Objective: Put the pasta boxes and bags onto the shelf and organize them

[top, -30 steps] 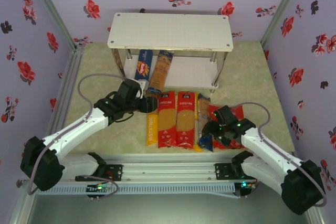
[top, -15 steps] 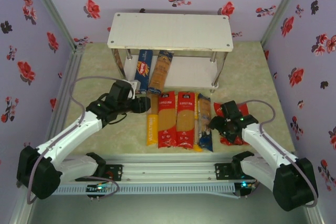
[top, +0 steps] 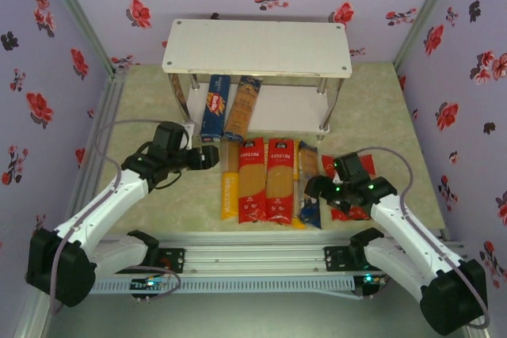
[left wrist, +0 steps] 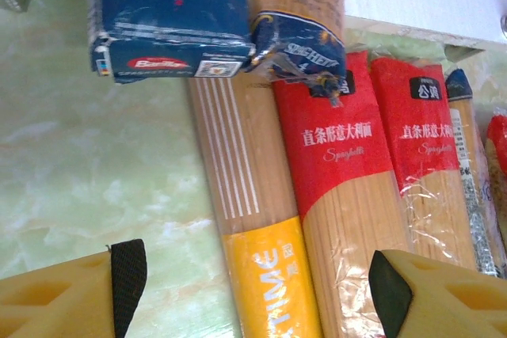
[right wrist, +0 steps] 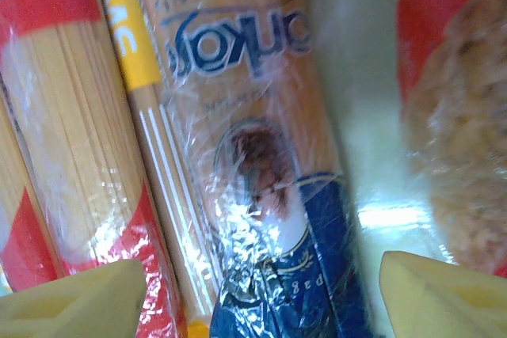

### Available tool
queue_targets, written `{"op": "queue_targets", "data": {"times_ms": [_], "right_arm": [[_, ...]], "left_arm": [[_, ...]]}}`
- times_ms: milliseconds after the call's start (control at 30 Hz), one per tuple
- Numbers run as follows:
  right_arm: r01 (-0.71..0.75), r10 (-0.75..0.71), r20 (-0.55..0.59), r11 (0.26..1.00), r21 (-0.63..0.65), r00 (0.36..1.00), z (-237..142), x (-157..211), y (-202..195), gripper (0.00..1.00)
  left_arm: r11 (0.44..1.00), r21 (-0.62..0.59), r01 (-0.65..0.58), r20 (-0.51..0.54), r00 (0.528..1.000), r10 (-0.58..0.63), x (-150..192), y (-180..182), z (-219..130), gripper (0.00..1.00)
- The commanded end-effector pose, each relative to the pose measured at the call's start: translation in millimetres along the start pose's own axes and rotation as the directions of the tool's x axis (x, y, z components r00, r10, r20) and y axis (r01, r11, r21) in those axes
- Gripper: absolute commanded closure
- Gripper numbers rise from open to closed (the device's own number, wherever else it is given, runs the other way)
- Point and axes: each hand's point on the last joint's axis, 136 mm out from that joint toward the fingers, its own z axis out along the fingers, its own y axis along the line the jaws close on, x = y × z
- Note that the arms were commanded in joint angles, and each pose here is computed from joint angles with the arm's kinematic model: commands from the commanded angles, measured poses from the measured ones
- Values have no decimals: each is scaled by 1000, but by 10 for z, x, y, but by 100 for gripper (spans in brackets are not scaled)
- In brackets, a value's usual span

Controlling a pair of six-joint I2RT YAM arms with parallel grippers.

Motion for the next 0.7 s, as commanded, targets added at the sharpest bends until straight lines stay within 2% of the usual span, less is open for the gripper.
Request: {"op": "queue_targets", "data": {"times_ms": [0,200,500,667], "right_arm": [[14,-13,-49,1000,26,999,105,115,-35,21],[14,-6,-78,995,98,997,217,119,-133,20],[18,-12,-97,998,68,995,337,89,-55,21],[20,-9,-104,995,101,995,397,73,-105,21]], "left_arm": [[998,57,39,4,999,-40,-16,-20,-65,22],[995,67,73,1,997,-73,-24,37,-83,22],[993,69,91,6,996,-92,-3,71,-63,22],[993,72,94,10,995,-95,-7,77,-60,22]]}}
